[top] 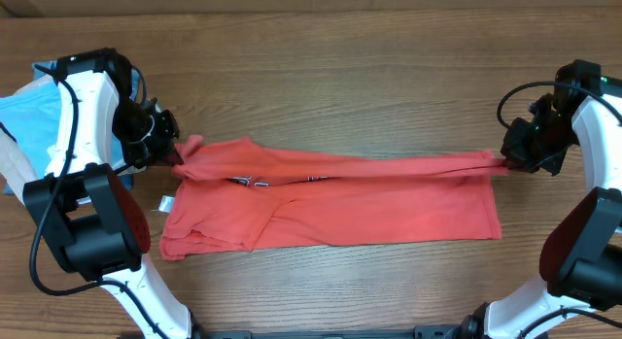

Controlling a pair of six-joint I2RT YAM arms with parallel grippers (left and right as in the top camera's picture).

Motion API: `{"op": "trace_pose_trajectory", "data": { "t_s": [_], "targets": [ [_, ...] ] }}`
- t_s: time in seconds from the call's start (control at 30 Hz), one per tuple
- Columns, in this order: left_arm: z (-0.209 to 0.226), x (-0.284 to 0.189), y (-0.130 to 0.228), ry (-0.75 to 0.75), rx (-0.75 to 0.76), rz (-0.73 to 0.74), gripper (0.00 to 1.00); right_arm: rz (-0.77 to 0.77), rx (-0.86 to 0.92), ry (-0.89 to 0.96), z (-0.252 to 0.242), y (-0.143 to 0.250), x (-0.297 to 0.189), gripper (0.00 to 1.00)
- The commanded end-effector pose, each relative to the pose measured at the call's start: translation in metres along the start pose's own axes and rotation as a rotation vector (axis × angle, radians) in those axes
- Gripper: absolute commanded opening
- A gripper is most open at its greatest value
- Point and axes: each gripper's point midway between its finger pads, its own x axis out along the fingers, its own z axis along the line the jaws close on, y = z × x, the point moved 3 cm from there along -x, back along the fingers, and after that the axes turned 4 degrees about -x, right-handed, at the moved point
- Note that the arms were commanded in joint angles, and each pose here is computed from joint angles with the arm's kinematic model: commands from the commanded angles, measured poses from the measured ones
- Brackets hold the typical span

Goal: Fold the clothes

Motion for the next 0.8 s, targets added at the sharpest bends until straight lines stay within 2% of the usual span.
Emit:
{"op": "trace_pose_trajectory", "data": {
  "t_s": [0.0,0.27,0.47,0.77],
  "targets": [
    [0.005,-0.012,0.01,-0.02,0.042,-0.009,0.04,-0.044,0.02,0.024,-0.005,-0.003,-0.013,0.04],
    [0.023,-0.019,0.04,-0.131,0.046,0.098,0.04,-0.037,0.031,0.054,-0.009,-0.001,-0.013,0.08],
    [0.039,-0.022,0.055,-0.223,0.027,0.088,0.04,-0.03,0.032,0.055,-0.01,0.0,-0.013,0.08],
    [0.051,0.017,0.069,-0.23,-0.004,0.148,0.04,-0.018,0.032,0.051,-0.009,0.003,-0.012,0.08]
  ]
}}
